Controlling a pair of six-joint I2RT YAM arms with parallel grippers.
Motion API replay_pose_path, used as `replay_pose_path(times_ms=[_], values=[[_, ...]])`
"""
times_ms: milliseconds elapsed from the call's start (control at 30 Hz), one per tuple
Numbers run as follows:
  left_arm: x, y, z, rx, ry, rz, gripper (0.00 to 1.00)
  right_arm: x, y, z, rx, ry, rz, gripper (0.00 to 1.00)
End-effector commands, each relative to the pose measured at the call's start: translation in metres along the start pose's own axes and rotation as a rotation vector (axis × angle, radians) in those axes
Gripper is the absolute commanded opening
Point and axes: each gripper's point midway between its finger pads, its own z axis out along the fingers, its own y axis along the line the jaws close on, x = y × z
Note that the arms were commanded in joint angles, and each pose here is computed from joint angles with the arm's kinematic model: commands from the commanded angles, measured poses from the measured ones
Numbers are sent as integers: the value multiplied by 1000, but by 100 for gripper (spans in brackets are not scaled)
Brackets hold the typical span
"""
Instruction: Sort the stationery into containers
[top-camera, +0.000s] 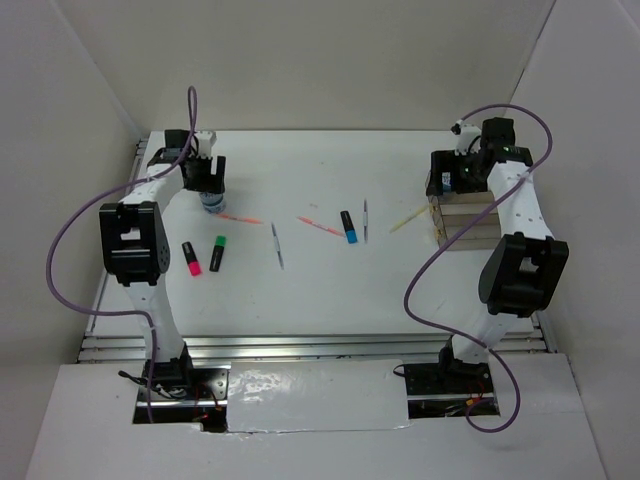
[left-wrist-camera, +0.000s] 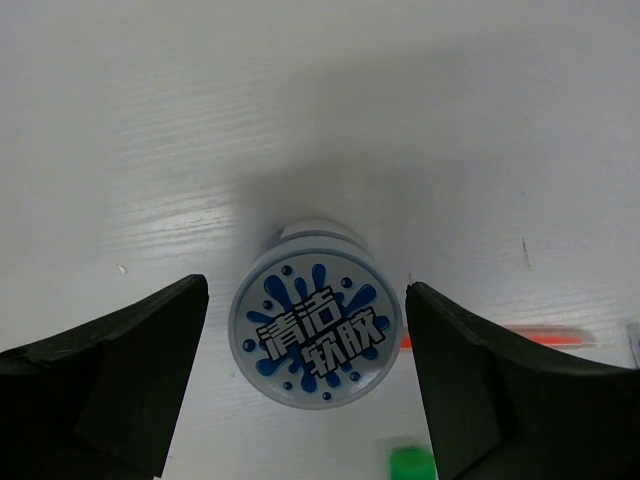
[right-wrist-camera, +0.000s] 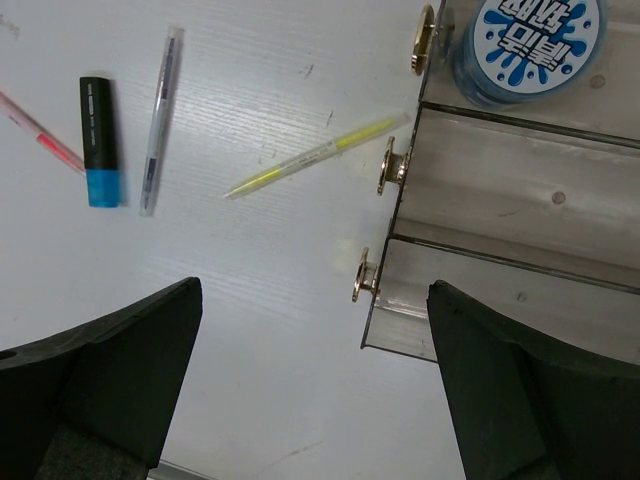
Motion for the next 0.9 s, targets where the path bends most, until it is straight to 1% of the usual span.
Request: replay_pose_path(times_ms=[0, 133, 233, 300, 367, 400, 433, 500, 533, 600, 667, 700, 733, 767, 800, 833, 867], values=[[4, -12, 7, 41, 20, 31, 92, -13, 8, -15, -7, -46, -28, 100], [20, -16, 12, 41, 59, 41, 88, -12, 7, -13, -8, -41, -29, 100], [23, -18, 13, 41, 62, 49, 82, -10, 7, -12, -8, -39, -30, 100], [21, -18, 12, 36, 55, 54, 72, -9, 8, -11, -7, -39, -32, 100], [14, -17, 12, 26, 39, 57, 63, -8, 8, -12, -5, -41, -33, 100], [12, -16, 12, 18, 32, 55, 62, -8, 6, -13, 1, -45, -37, 100], [3, -14, 11, 5, 13, 64, 56, -9, 7, -14, 2, -46, -37, 100], [-8, -13, 9, -1, 0, 76, 53, -10, 8, -16, 3, -53, -44, 100], [-24, -14, 3, -3, -24, 86, 48, -11, 8, -19, 3, -58, -52, 100], [-43, -20, -7, 5, -61, 109, 44, -13, 9, -25, 4, -64, -63, 100], [-75, -33, -30, 37, -127, 143, 40, -14, 11, -33, 3, -70, -89, 100], [-91, -52, -40, 70, -164, 179, 40, -15, 11, -37, 3, -75, -97, 100], [-97, -68, -49, 117, -184, 216, 39, -15, 11, -43, 6, -83, -123, 100], [-105, -92, -66, 160, -210, 260, 37, -12, 12, -45, -2, -70, -133, 100], [-102, -109, -72, 198, -211, 297, 36, -12, 13, -51, -4, -78, -148, 100], [-106, -127, -91, 234, -239, 346, 36, -10, 14, -54, -8, -74, -177, 100], [-101, -145, -99, 268, -238, 378, 36, -7, 15, -57, -13, -64, -186, 100]])
